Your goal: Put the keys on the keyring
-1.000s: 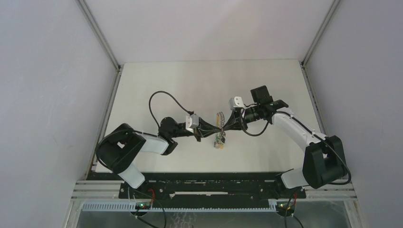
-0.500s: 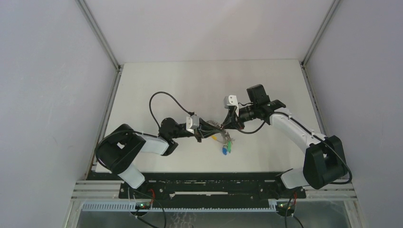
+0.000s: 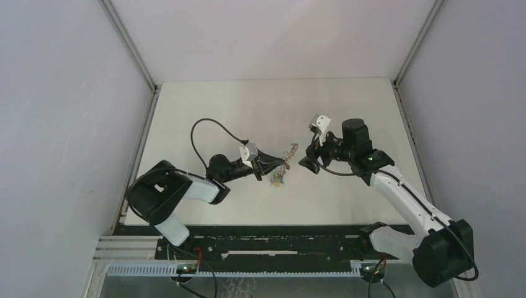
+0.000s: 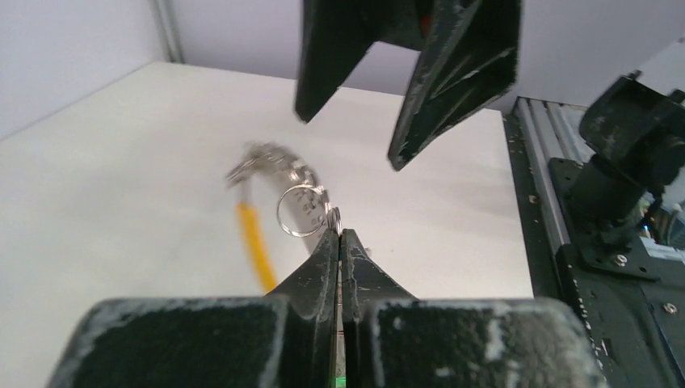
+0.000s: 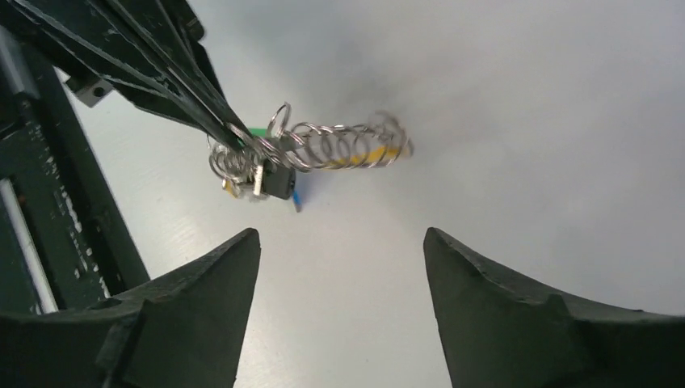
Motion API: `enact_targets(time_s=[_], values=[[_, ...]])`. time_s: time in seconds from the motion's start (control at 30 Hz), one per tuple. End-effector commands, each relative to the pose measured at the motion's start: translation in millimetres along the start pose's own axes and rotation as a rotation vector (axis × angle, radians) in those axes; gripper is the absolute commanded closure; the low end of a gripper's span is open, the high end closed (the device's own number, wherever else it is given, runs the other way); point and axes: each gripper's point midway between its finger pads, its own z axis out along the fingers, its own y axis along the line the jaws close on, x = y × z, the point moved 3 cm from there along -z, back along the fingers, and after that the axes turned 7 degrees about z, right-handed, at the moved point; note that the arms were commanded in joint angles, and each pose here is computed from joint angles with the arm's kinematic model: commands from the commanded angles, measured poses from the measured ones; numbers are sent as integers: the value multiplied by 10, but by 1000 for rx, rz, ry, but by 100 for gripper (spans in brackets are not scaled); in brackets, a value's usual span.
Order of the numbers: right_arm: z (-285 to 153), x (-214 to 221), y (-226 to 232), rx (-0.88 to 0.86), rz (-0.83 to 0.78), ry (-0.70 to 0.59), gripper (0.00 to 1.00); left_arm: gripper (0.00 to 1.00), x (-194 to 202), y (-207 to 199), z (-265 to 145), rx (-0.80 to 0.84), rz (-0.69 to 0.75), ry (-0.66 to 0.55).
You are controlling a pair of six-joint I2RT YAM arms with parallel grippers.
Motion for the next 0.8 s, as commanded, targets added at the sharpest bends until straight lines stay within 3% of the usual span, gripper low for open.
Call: enact_targets(time_s=[0.0,0.17,0.27,0.47,0.53,0.67,0.77], values=[[-161,-94,-155,215,202,-94,22,98,-70,245,-87,-171,-71,-48],[-394,-66,-195,373,414,-154,1,98,38,447,-228,-301,-193,-26],[-560,-150,-167,436,495,-226,0,94,197,552,-222,-355,-242,68],[-763,-106,62,399,495,-300,0,80,629,778,-254,-490,-367,302],[-862,-121,89,420,485,-326,0,70,693,823,-263,-516,-395,340],[-1047,-127,143,466,479,-361,0,53,525,853,-378,-578,-421,304],[-1170,-99,162,509,475,-369,0,17,239,878,-538,-644,-409,297]])
